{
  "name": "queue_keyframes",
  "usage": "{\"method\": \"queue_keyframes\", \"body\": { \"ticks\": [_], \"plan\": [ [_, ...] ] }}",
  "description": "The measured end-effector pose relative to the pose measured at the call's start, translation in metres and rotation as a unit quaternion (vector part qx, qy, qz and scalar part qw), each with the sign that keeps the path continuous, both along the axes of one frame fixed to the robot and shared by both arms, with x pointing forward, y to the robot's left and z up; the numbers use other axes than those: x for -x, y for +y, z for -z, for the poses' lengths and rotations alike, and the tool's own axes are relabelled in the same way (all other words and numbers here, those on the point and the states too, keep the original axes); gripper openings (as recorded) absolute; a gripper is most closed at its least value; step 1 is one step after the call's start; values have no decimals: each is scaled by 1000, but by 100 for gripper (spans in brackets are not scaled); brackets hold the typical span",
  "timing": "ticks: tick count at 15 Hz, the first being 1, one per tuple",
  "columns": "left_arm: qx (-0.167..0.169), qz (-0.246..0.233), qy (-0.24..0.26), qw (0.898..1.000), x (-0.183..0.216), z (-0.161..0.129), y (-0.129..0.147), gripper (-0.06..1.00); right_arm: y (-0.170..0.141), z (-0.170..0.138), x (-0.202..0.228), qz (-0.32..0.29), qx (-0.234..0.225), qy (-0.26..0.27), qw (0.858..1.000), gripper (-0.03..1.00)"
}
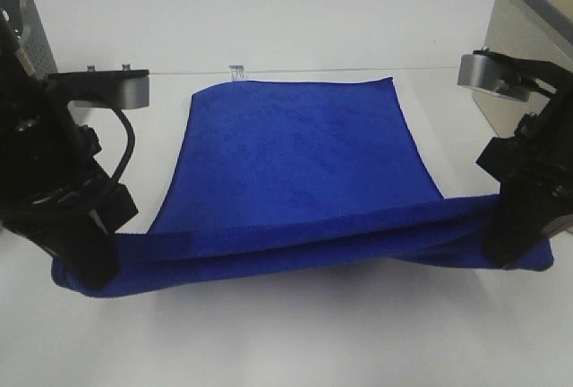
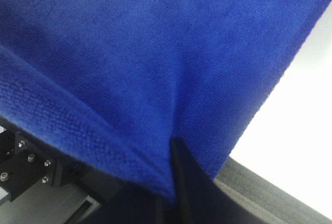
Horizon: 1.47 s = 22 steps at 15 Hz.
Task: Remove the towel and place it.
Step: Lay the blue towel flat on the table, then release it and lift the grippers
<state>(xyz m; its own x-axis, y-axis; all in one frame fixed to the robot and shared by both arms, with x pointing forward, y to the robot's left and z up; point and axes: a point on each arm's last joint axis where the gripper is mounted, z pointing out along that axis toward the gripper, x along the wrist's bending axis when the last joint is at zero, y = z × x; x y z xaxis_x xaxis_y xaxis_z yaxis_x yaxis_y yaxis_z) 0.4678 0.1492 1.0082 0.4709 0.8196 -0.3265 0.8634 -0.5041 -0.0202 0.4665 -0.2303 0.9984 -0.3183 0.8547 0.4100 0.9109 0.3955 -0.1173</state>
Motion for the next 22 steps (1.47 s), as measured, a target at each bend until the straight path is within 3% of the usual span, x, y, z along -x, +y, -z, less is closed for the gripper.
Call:
{"method": "queue_keyframes", "body": {
  "ticks": [12, 16, 22],
  "plan": [
    [-10, 45, 104, 994, 60, 43, -16, 0, -7, 44, 48, 5, 16, 117, 993, 2],
    [-23, 52, 140, 989, 57, 64, -19, 0, -7, 50, 53, 9, 16, 136, 991, 2],
    [-36, 58, 193, 979, 54, 97, -25, 0, -7, 81, 58, 18, 31, 226, 973, 2]
  ]
}}
